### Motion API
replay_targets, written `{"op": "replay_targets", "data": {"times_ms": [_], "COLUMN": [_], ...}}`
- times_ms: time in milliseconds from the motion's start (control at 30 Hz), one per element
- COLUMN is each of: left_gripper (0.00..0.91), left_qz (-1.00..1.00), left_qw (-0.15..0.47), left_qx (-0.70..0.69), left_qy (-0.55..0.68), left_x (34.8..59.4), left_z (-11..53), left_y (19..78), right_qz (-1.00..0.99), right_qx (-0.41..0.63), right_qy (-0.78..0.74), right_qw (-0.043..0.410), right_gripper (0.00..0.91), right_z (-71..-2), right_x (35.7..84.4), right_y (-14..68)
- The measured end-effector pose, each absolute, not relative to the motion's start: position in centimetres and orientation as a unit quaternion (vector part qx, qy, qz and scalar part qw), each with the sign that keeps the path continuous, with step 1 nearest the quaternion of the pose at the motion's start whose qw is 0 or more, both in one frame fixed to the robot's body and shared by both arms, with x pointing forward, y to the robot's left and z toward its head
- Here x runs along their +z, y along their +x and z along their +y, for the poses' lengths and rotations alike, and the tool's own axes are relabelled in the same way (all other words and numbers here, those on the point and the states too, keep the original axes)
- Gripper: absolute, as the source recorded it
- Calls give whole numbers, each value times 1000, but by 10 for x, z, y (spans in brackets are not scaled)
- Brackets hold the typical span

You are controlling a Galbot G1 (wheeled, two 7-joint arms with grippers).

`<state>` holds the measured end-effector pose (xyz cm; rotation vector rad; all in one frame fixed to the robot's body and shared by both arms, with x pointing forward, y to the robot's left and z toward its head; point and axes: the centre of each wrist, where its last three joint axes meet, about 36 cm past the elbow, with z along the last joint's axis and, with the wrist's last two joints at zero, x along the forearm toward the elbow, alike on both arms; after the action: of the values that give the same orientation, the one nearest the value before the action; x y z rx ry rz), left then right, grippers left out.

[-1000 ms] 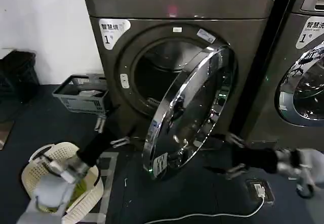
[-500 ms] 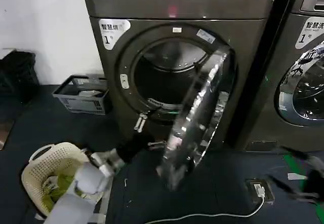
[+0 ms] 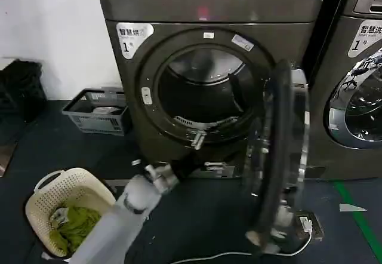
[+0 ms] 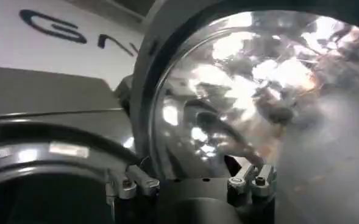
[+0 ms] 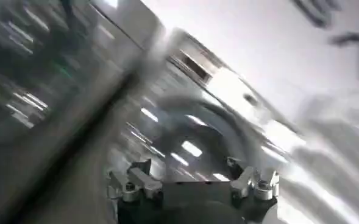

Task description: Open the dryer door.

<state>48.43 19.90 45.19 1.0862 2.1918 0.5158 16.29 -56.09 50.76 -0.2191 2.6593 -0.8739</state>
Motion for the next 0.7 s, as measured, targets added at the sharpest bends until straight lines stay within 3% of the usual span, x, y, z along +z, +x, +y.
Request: {"op": "replay_targets", "data": {"times_ms": [500,700], "left_gripper": [907,907], "left_qz": [796,786], "left_qw": [316,312], "left_qx": [189,187], "left_qy": [481,499], "left_x": [449,455], "left_z": [109,73], "left_y": [531,541], "right_qz": [774,681], "right_qx": [-367,-361], "right_qy": [516,637], "right_qw": [15,-5], "right_gripper": [907,907], "right_z": [-572,-575], "right_x": [491,506], "right_y": [30,-1]}}
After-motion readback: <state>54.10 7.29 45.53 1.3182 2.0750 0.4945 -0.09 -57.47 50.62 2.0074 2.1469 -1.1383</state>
